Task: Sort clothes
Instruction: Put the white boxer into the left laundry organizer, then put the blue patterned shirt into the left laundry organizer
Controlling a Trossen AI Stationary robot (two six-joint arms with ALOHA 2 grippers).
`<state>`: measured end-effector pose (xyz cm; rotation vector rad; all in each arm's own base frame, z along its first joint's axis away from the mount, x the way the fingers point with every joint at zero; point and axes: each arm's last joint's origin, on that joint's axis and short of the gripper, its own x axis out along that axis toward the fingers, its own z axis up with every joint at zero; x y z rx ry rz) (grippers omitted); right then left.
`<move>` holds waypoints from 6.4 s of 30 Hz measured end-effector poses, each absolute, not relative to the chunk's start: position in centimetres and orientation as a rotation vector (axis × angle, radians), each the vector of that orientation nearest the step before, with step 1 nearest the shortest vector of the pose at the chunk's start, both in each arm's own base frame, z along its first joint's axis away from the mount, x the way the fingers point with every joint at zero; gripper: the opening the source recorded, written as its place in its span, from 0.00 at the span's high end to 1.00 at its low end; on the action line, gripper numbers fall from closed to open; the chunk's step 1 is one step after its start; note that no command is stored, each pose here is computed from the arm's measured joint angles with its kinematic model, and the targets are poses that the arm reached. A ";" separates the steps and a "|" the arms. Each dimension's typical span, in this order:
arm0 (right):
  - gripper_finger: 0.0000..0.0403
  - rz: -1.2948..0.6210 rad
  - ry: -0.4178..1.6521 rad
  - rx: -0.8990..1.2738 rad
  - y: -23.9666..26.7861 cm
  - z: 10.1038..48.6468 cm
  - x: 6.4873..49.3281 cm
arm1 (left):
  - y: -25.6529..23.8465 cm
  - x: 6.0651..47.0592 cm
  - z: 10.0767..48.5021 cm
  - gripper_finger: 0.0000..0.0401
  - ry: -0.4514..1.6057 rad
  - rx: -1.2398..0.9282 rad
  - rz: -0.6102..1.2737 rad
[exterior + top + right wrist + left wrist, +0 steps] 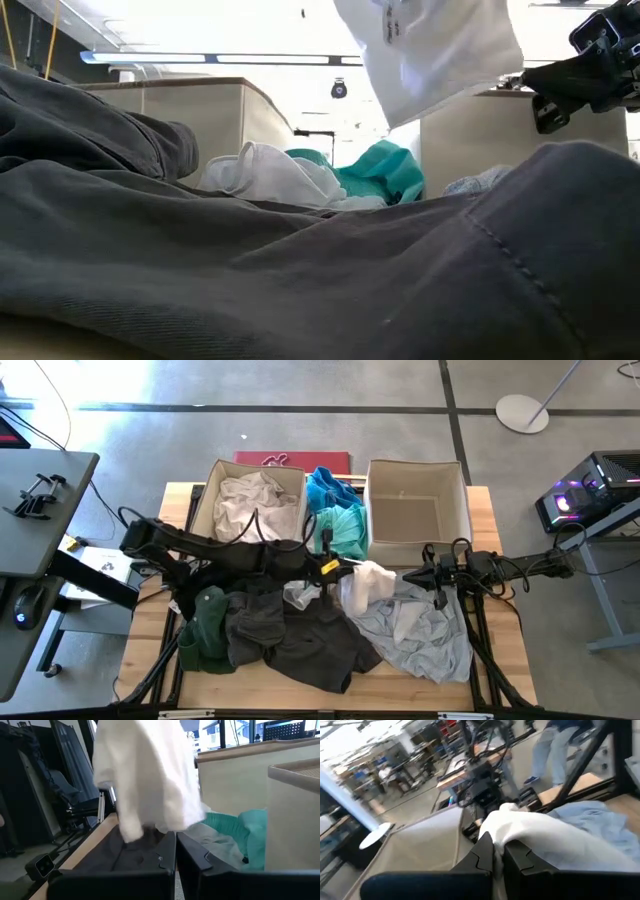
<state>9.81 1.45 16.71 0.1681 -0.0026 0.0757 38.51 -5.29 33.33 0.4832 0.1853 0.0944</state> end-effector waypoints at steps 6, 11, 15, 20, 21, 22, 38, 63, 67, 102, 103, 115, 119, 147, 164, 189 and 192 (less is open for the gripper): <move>1.00 0.076 -0.002 0.168 1.5 16.7 9.8 | -4.1 36.0 35.2 1.00 0.335 0.625 0.544; 1.00 0.076 -0.002 0.168 1.5 16.7 9.8 | -2.7 32.4 37.8 1.00 0.446 0.671 0.857; 1.00 0.076 -0.003 0.168 1.5 16.7 9.8 | -1.0 28.8 39.8 1.00 0.506 0.653 1.036; 1.00 0.076 -0.002 0.168 1.5 16.7 9.8 | 2.4 24.5 40.4 1.00 0.541 0.495 1.106; 1.00 0.076 -0.002 0.168 1.5 16.7 9.8 | 3.2 23.8 40.2 1.00 0.554 0.439 1.089; 1.00 0.076 -0.003 0.168 1.5 16.7 9.8 | 3.9 23.2 39.8 1.00 0.572 0.376 1.068; 1.00 0.076 -0.003 0.168 1.5 16.7 9.8 | 12.8 19.9 21.7 1.00 0.994 -0.219 0.897; 1.00 0.076 -0.002 0.168 1.5 16.7 9.8 | 13.0 20.2 30.4 0.44 0.556 -0.365 0.647; 1.00 0.076 -0.003 0.168 1.5 16.7 9.8 | 10.9 20.3 32.2 0.45 0.449 -0.301 0.587; 1.00 0.346 -0.449 0.299 2.3 22.8 8.7 | -1.5 26.9 26.6 0.46 0.098 0.028 0.157; 1.00 0.329 -0.405 0.289 2.4 23.0 8.9 | -1.5 26.9 26.6 0.46 0.097 0.028 0.157; 0.74 0.179 0.462 0.216 4.8 28.3 13.8 | -1.7 26.8 26.4 0.46 0.116 0.026 0.150; 0.56 0.085 0.791 0.234 5.5 28.2 15.0 | -1.7 26.8 26.3 0.46 0.129 0.026 0.150; 0.64 -0.303 1.331 0.390 8.3 12.2 20.2 | -1.7 26.8 26.4 0.46 0.123 0.031 0.149; 0.97 -0.267 0.543 0.081 9.8 28.4 20.8 | -6.2 28.6 28.2 0.46 -0.226 0.375 0.027; 0.97 -0.075 0.419 0.057 8.6 25.1 22.4 | -5.9 39.8 22.7 0.33 0.060 0.268 -0.146; 0.97 -0.040 0.404 0.049 8.7 24.7 22.4 | -5.4 40.4 21.2 0.33 0.097 0.239 -0.137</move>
